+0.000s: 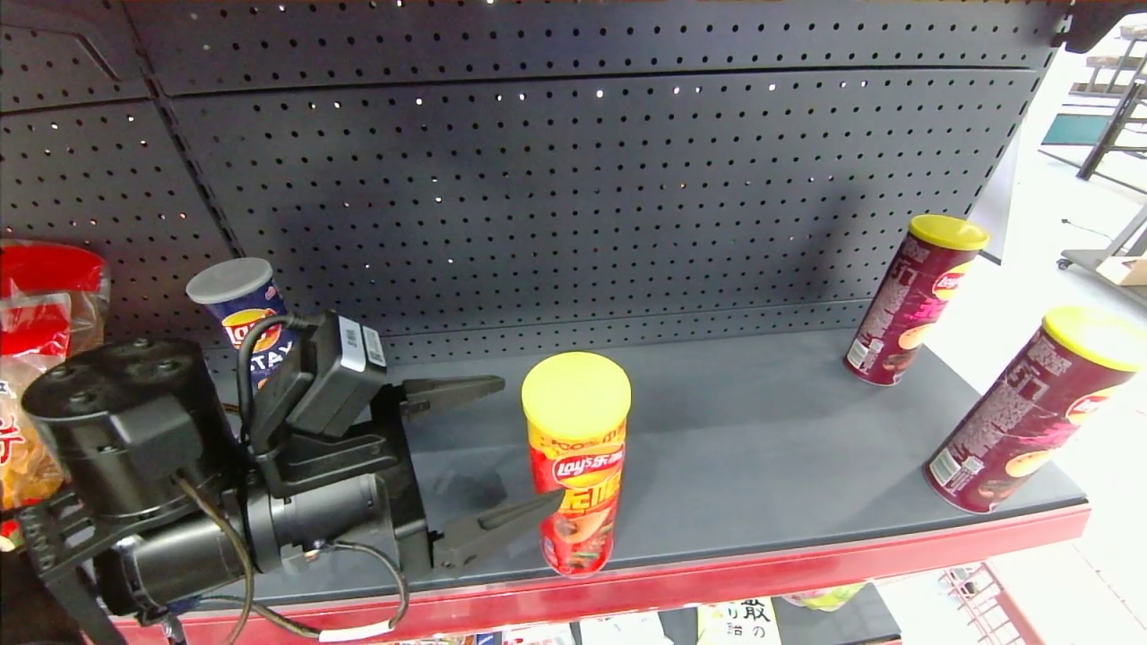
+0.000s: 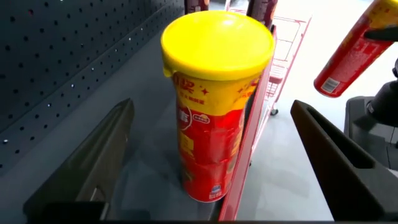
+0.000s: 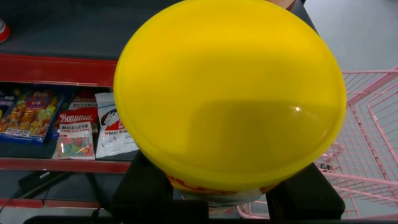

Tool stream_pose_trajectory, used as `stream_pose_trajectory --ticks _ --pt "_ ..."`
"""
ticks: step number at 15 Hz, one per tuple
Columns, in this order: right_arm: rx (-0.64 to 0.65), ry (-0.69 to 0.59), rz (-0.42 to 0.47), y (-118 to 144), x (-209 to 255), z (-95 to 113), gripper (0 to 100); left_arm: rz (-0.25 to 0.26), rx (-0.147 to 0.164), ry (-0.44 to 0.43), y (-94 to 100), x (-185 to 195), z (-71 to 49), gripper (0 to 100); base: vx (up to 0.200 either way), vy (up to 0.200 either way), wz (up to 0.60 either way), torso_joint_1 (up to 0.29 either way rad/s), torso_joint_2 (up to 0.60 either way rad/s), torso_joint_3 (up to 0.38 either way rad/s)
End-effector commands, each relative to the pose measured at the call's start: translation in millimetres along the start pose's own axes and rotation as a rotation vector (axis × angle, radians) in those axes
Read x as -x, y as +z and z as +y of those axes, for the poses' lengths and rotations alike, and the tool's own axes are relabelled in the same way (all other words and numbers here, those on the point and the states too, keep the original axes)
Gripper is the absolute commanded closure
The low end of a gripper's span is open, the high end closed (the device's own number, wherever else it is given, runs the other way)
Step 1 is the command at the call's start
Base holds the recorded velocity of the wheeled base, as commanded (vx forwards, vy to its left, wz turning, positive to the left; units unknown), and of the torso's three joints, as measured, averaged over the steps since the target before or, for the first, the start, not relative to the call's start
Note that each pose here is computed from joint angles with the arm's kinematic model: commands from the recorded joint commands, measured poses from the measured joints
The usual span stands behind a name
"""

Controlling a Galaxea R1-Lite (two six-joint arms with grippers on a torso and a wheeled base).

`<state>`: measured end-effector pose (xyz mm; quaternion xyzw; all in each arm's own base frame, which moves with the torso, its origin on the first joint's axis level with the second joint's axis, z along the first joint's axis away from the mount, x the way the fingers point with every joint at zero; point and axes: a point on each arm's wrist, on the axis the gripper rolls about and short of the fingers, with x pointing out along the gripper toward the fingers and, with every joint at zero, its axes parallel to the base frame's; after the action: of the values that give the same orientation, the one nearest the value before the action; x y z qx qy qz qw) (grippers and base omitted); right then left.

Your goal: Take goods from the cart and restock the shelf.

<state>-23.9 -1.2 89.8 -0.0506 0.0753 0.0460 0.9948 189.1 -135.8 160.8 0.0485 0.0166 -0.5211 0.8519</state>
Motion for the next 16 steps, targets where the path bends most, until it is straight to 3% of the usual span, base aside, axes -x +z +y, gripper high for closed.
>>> stream_pose_trajectory --ticks 1,9,11,12,13,15,16 --pt "0.0 0.001 0.001 0 0 0 100 -0.028 -0.016 0.005 7.0 8 -3.3 0 0.0 0.0 0.0 0.0 0.0 0.0" --pt "0.0 -0.002 0.003 0 0 0 100 -0.086 -0.02 0.03 28.1 29 -8.9 0 0.0 0.0 0.0 0.0 0.0 0.0" --pt "0.002 0.0 0.001 0 0 0 100 -0.104 -0.014 0.091 37.7 32 -6.1 0 0.0 0.0 0.0 0.0 0.0 0.0" --pt "0.001 -0.002 0.002 0 0 0 100 -0.122 -0.015 0.215 49.3 33 -3.3 0 0.0 0.0 0.0 0.0 0.0 0.0" --pt "0.001 -0.002 0.002 0 0 0 100 -0.136 -0.017 0.257 56.1 34 -2.6 0 0.0 0.0 0.0 0.0 0.0 0.0" --pt "0.005 0.001 0.0 1 0 0 100 -0.19 -0.015 0.307 85.8 43 -2.9 0 0.0 0.0 0.0 0.0 0.0 0.0" --pt "0.014 0.006 -0.007 2 1 0 100 -0.166 -0.005 0.31 99.0 55 -8.7 0 0.0 0.0 0.0 0.0 0.0 0.0"
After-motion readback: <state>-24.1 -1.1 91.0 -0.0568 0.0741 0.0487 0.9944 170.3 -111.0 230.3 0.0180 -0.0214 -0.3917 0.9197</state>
